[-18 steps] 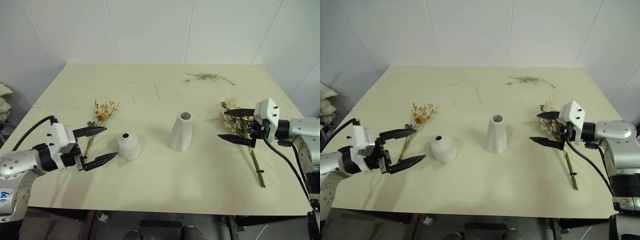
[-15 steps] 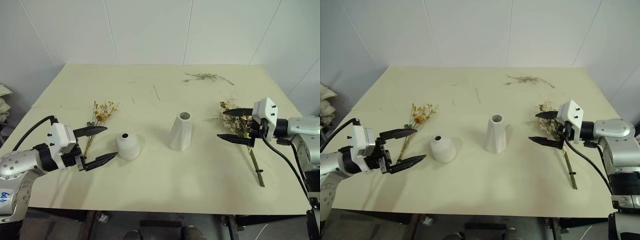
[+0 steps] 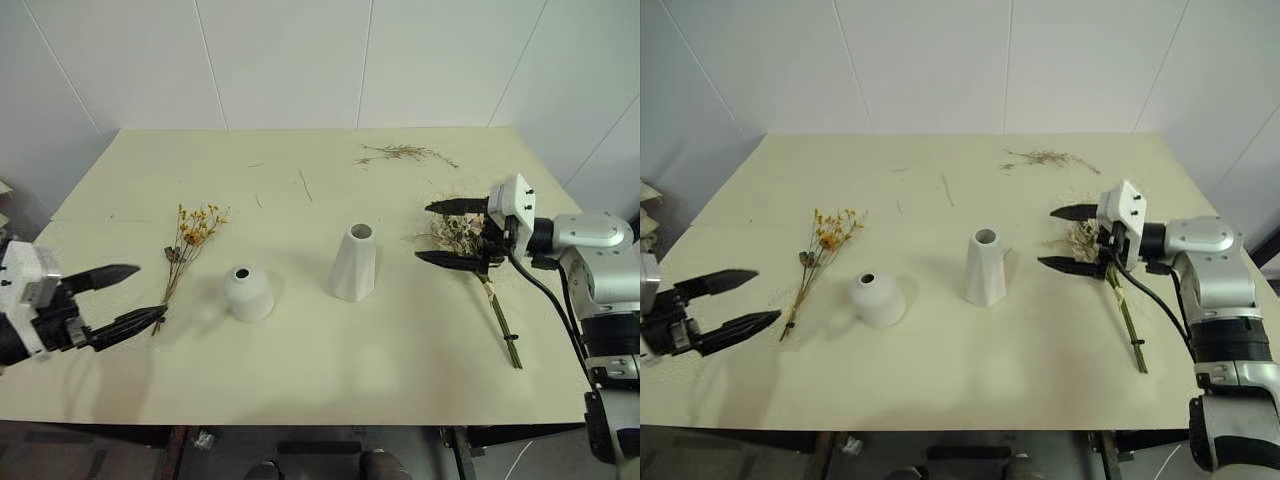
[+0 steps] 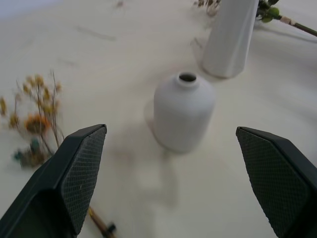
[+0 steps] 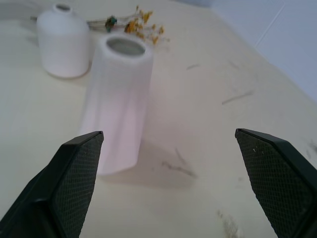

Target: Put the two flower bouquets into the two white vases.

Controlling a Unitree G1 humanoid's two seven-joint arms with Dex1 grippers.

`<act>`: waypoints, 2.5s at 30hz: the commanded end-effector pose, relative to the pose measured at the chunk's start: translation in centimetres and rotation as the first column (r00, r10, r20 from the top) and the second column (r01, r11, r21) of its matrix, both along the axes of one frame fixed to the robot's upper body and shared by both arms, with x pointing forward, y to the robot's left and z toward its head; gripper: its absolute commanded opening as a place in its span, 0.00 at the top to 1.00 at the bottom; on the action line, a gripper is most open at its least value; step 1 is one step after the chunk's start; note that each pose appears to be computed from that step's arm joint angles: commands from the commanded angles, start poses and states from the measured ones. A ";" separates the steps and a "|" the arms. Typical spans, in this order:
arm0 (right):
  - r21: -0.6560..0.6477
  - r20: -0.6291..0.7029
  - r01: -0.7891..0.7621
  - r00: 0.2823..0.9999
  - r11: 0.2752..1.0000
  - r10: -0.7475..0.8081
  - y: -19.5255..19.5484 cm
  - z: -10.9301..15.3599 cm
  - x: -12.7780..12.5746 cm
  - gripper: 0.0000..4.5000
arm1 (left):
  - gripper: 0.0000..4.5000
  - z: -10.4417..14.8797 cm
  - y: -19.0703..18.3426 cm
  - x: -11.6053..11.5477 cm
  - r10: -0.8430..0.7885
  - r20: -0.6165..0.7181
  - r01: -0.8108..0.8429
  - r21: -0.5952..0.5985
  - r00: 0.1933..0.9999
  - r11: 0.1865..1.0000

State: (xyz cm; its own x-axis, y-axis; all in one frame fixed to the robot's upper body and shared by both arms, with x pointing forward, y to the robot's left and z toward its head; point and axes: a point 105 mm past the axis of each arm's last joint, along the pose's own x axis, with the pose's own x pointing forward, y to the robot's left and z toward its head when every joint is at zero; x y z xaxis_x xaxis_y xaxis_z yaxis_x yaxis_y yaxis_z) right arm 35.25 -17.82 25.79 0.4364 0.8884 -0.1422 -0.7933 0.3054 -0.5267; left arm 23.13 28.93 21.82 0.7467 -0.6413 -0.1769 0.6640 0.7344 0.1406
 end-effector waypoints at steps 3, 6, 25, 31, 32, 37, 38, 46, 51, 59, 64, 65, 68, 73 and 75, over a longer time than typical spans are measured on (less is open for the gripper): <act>0.033 0.067 -0.141 0.988 0.989 0.139 2.1 3.4 -2.0 0.00 | 0.01 -1.1 5.4 1.7 0.322 -0.159 -0.294 0.176 0.933 0.939; -0.006 0.031 -0.241 0.970 0.971 0.241 2.9 3.5 -3.9 0.00 | 0.01 -3.0 5.4 2.5 0.399 -0.288 -0.331 0.258 0.870 0.908; 0.146 -0.086 -0.279 0.952 0.949 0.293 2.2 1.5 -5.9 0.00 | 0.01 -7.4 5.1 5.6 0.551 -0.434 -0.444 0.329 0.713 0.834; 0.201 -0.079 -0.285 0.949 0.937 0.305 1.9 0.3 -6.3 0.00 | 0.01 -7.8 4.7 6.0 0.532 -0.489 -0.447 0.289 0.692 0.847; 0.200 -0.086 -0.285 0.948 0.937 0.306 1.9 0.0 -6.4 0.00 | 0.01 -7.8 4.6 6.1 0.525 -0.498 -0.444 0.281 0.690 0.851; 0.190 -0.109 -0.273 0.949 0.943 0.297 1.5 -1.4 -6.4 0.00 | 0.01 -8.0 3.7 6.5 0.482 -0.535 -0.391 0.281 0.694 0.876; 0.183 -0.118 -0.268 0.949 0.946 0.292 1.5 -1.6 -6.3 0.00 | 0.01 -8.1 3.7 6.6 0.481 -0.538 -0.386 0.288 0.692 0.877; 0.191 -0.142 -0.273 0.943 0.943 0.301 2.1 -2.1 -6.3 0.00 | 0.01 -8.8 4.1 8.5 0.491 -0.568 -0.394 0.295 0.660 0.870; 0.192 -0.150 -0.270 0.942 0.943 0.300 2.2 -2.0 -6.4 0.00 | 0.01 -6.9 2.6 9.3 0.457 -0.560 -0.357 0.286 0.691 0.889; 0.198 -0.167 -0.258 0.942 0.946 0.291 2.1 -2.3 -6.7 0.00 | 0.01 -4.4 3.8 7.9 0.489 -0.559 -0.350 0.343 0.670 0.872; 0.202 -0.171 -0.258 0.940 0.945 0.294 2.3 -2.4 -6.6 0.00 | 0.01 -3.2 2.2 9.6 0.468 -0.549 -0.364 0.294 0.693 0.884; 0.204 -0.173 -0.258 0.940 0.944 0.295 2.4 -2.4 -6.7 0.00 | 0.01 -3.2 1.6 10.2 0.460 -0.553 -0.366 0.279 0.694 0.888; 0.207 -0.175 -0.259 0.939 0.944 0.296 2.5 -2.5 -6.7 0.00 | 0.01 -4.2 1.1 11.1 0.478 -0.581 -0.396 0.273 0.659 0.877; 0.209 -0.179 -0.256 0.939 0.944 0.295 2.5 -2.5 -7.0 0.00 | 0.01 -6.5 1.2 12.1 0.554 -0.612 -0.454 0.330 0.565 0.828; 0.207 -0.181 -0.255 0.939 0.945 0.293 2.4 -2.5 -7.0 0.00 | 0.01 -7.0 0.8 12.8 0.548 -0.617 -0.463 0.312 0.565 0.830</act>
State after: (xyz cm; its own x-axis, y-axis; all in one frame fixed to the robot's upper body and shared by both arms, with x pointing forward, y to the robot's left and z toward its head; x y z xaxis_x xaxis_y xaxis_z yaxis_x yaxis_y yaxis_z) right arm 28.76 -15.43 22.32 0.1630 0.9855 -0.0478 -0.9528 0.1446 -0.2671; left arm 35.76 29.23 15.25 0.5978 -0.1644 -0.7846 0.1636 0.9832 -0.0813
